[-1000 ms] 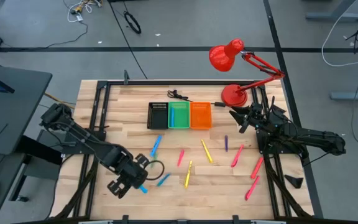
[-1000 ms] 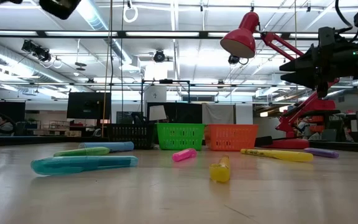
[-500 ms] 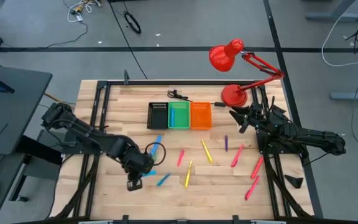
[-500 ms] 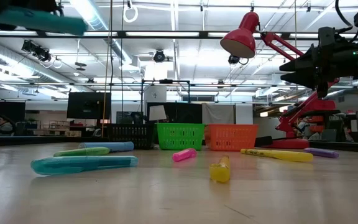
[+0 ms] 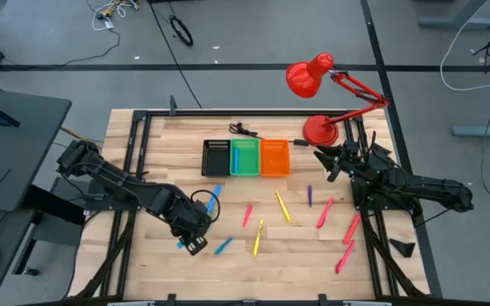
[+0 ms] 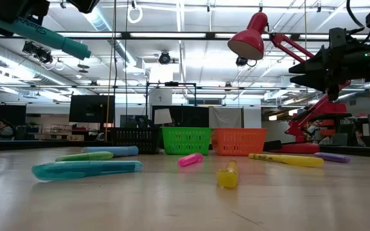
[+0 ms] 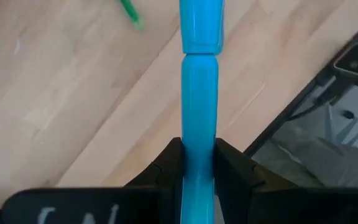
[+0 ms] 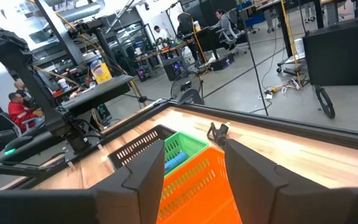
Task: Pick & Place Markers
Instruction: Put the bottom large blue highlighter pen into the green bin
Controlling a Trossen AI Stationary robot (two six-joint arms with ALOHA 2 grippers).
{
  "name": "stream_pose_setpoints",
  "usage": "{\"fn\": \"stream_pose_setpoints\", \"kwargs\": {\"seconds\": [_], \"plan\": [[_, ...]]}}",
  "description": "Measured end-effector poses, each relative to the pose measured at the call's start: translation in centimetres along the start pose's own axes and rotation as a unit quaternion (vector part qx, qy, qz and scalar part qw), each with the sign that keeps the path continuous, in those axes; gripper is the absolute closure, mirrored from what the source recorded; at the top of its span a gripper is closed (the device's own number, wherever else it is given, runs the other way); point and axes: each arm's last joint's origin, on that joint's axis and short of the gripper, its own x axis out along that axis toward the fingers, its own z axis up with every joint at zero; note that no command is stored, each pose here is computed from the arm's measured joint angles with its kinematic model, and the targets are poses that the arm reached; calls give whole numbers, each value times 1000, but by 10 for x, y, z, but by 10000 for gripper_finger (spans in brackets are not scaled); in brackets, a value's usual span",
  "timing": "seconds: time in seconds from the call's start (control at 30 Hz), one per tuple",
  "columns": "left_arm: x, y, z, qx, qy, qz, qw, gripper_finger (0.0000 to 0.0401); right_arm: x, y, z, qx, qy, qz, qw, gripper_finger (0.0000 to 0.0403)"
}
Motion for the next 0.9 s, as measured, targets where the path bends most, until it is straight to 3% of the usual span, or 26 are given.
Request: {"fn": "stream_pose_setpoints", "kwargs": {"seconds": [0.5,0.9], "plan": [[-21,40,76,-110,-71,-18,991,332,0,0,0,0,0,0,1000,233],[-42,87,130,-284,-139,-40,948,332,0,0,0,0,0,0,1000,233]]}}
